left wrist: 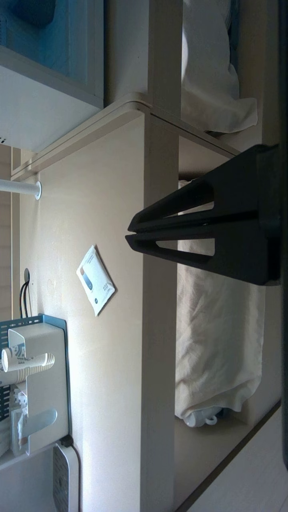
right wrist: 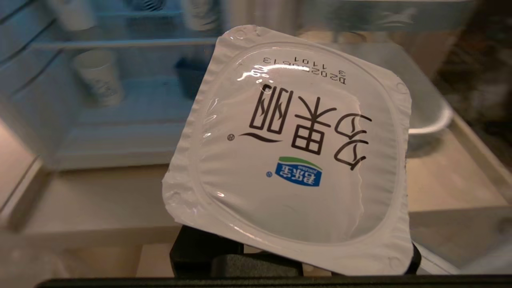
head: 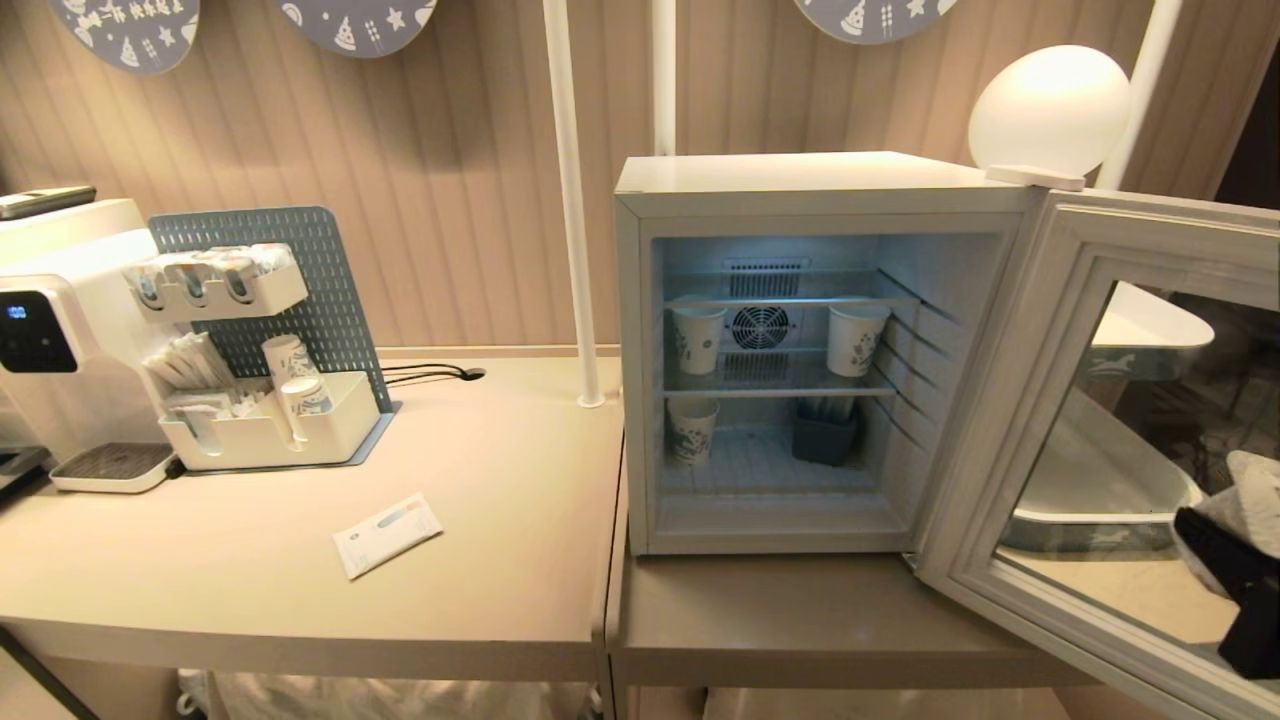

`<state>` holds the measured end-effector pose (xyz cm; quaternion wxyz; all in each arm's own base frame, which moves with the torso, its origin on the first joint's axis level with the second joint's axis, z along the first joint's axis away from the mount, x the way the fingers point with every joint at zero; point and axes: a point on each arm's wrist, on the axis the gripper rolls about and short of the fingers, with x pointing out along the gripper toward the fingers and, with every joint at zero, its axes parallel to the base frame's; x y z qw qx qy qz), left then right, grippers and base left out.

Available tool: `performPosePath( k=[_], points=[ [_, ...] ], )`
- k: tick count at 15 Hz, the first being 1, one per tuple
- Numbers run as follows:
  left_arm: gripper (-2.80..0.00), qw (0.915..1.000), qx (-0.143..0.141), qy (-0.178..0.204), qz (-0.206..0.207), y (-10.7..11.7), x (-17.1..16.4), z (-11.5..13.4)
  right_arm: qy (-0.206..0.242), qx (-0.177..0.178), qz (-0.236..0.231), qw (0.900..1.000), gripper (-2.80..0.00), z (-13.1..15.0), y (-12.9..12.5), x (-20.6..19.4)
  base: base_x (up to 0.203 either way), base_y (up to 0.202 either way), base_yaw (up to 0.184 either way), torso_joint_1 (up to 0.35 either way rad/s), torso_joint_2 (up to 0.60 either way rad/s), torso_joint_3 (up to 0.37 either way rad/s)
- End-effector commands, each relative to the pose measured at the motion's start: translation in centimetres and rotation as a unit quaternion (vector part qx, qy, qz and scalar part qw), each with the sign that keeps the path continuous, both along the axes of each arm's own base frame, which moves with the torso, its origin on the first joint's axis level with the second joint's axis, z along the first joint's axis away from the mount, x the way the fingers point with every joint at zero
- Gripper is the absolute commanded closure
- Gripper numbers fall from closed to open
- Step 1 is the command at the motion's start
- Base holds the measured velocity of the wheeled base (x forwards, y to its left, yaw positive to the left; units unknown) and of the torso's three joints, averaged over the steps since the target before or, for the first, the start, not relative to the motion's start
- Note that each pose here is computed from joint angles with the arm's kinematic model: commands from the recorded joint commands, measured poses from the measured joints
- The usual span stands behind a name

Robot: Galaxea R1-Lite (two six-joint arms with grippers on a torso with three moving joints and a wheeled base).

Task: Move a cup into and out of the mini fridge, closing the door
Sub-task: Place the yoghurt on the table

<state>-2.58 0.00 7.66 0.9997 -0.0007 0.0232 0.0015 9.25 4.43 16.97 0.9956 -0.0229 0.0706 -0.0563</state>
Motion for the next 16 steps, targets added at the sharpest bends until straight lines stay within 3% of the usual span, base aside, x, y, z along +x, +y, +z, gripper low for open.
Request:
performPosePath(
  k=[1,3,6,8,11,13,16],
  points=[
    [0.00,1.0000,0.000,0.001,0.000,0.0,0.0,0.0,-0.031,0.017,-0.039,0.999,0.00,0.6,-1.4,-1.0,0.000,0.000,0.000,0.000,0.00,0.000],
    [0.00,1.0000,0.000,0.001,0.000,0.0,0.0,0.0,-0.041,0.017,-0.104,0.994,0.00,0.7,-2.9,-2.0,0.000,0.000,0.000,0.000,0.00,0.000],
    [0.00,1.0000,0.001,0.001,0.000,0.0,0.0,0.0,-0.086,0.016,-0.130,0.988,0.00,0.7,-4.7,-5.5,0.000,0.000,0.000,0.000,0.00,0.000],
    [0.00,1.0000,0.001,0.001,0.000,0.0,0.0,0.0,-0.101,-0.006,-0.069,0.992,0.00,-0.1,-5.2,-7.8,0.000,0.000,0.000,0.000,0.00,0.000],
    [0.00,1.0000,0.001,0.001,0.000,0.0,0.0,0.0,-0.053,-0.052,0.020,0.997,0.00,-1.3,-5.6,-10.2,0.000,0.000,0.000,0.000,0.00,0.000],
    [0.00,1.0000,0.002,0.001,-0.001,0.0,0.0,0.0,-0.064,-0.056,0.070,0.994,0.00,-0.7,-5.3,-10.4,0.000,0.000,0.000,0.000,0.00,0.000],
    [0.00,1.0000,0.003,0.002,-0.001,0.0,0.0,0.0,-0.044,-0.055,0.132,0.989,0.00,-0.9,-5.0,-10.6,0.000,0.000,0.000,0.000,0.00,0.000]
  ],
)
